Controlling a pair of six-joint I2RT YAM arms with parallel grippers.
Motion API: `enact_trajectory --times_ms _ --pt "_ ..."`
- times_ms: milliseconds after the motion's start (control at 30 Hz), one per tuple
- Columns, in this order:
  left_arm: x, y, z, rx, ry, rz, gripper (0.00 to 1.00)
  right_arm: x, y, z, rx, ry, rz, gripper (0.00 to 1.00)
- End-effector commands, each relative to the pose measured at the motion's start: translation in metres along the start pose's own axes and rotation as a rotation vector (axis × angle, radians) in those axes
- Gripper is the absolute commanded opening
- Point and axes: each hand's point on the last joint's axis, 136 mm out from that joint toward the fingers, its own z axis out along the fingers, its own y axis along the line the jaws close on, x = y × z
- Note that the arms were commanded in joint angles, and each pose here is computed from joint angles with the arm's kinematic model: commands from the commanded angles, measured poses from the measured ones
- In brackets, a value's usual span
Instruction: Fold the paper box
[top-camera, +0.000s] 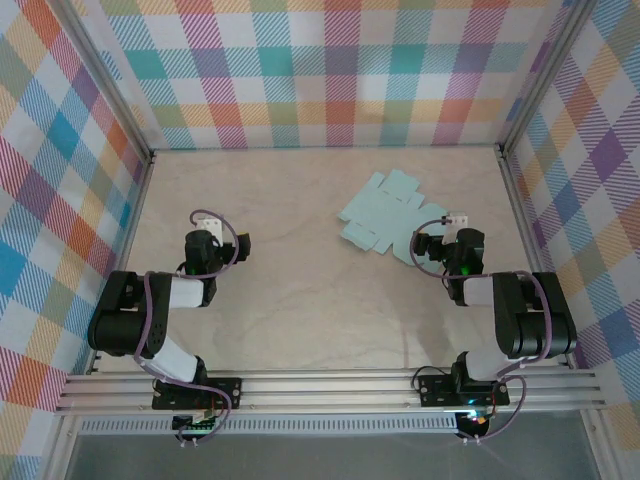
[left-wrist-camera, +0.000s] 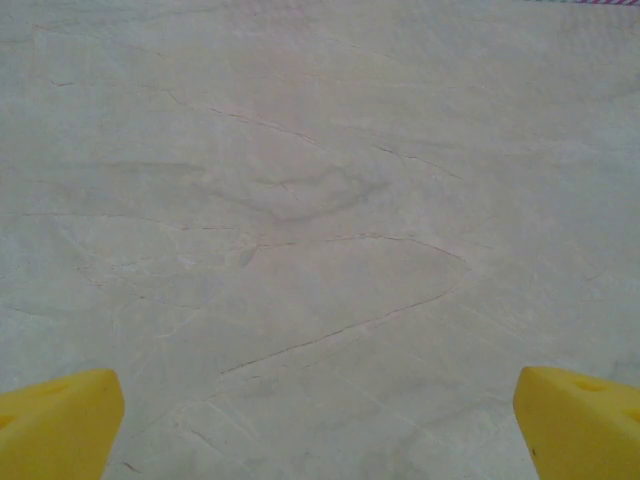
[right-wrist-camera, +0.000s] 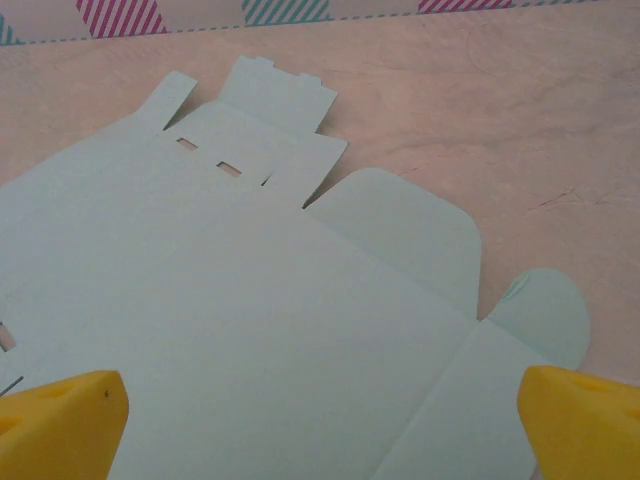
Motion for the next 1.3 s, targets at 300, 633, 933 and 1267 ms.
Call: enact_trajectory --times_ms 300,633,933,1267 --pt "-0.004 0.002 0.0 0.004 -0.023 -0.006 1.0 -0.011 -0.003 0.001 0.006 -0.04 0.007 1.0" --pt "-0.004 0.002 0.0 0.003 -0.023 -0.007 1.0 -0.011 -0.003 0.001 0.006 -0.041 0.006 1.0" --pt "-0.043 -0.007 -0.029 -0.022 -0.049 0.041 1.0 -0.032 0.001 -0.014 0.002 -0.036 0.008 1.0" --pt "-0.089 -0.102 -0.064 0.168 -0.025 -0.102 1.0 -0.055 0.008 -0.063 0.023 0.139 0.274 1.0"
